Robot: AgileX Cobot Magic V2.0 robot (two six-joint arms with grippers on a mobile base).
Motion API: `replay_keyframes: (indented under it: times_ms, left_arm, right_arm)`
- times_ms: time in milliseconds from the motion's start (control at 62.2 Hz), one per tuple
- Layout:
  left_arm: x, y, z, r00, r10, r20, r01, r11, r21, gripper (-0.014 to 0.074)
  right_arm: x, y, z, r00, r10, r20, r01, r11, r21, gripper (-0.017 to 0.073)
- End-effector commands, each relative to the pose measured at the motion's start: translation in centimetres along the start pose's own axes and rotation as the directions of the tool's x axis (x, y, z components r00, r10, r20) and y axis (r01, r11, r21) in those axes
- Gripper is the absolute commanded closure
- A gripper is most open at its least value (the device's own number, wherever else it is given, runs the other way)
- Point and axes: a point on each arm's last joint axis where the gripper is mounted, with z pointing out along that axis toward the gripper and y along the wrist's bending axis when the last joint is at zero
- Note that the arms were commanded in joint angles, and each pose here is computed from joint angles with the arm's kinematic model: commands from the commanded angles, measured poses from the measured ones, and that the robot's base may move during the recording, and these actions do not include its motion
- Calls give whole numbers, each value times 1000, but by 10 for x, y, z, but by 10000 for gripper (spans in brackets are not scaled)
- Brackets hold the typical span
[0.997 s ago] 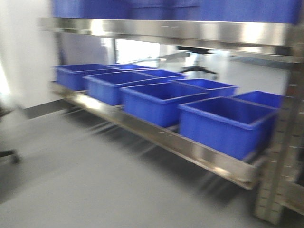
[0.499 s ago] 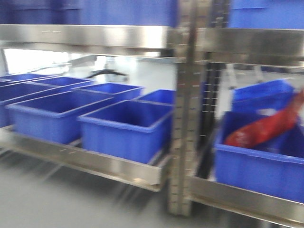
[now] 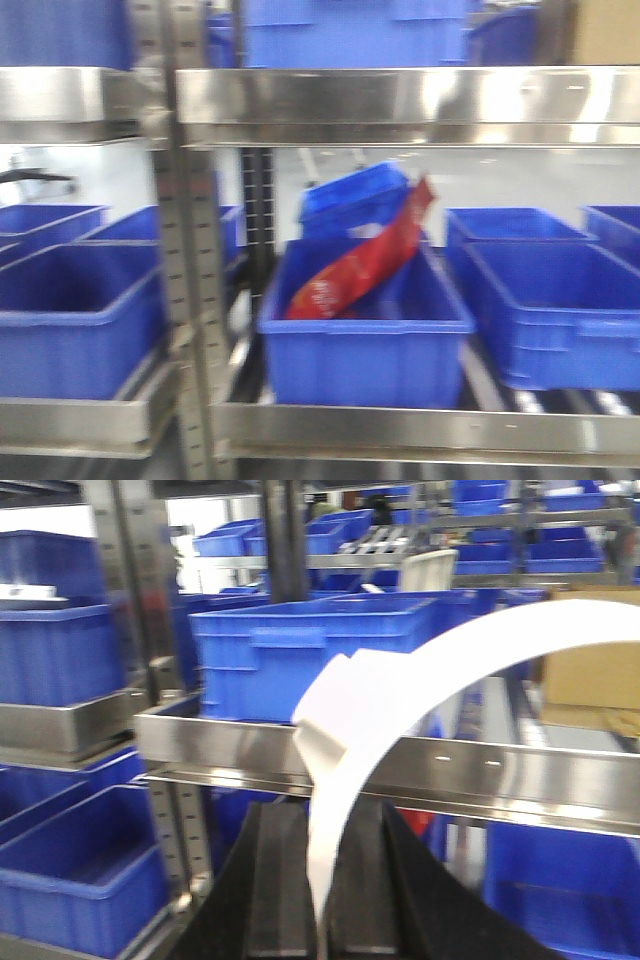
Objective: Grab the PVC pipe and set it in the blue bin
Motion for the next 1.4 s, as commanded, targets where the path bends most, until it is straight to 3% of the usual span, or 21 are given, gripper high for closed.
replay_keyframes:
  times_ms: [0, 1383]
  left_arm:
    - [-4, 0, -1, 999, -7, 36, 7, 1000, 3, 705]
    - [-4, 0, -1, 999, -7, 36, 7, 1000, 3, 705]
  right_arm:
    - [-2, 0, -1, 1000, -16, 23, 16, 1000, 3, 727]
    - [-2, 0, -1, 1000, -16, 25, 16, 1000, 3, 727]
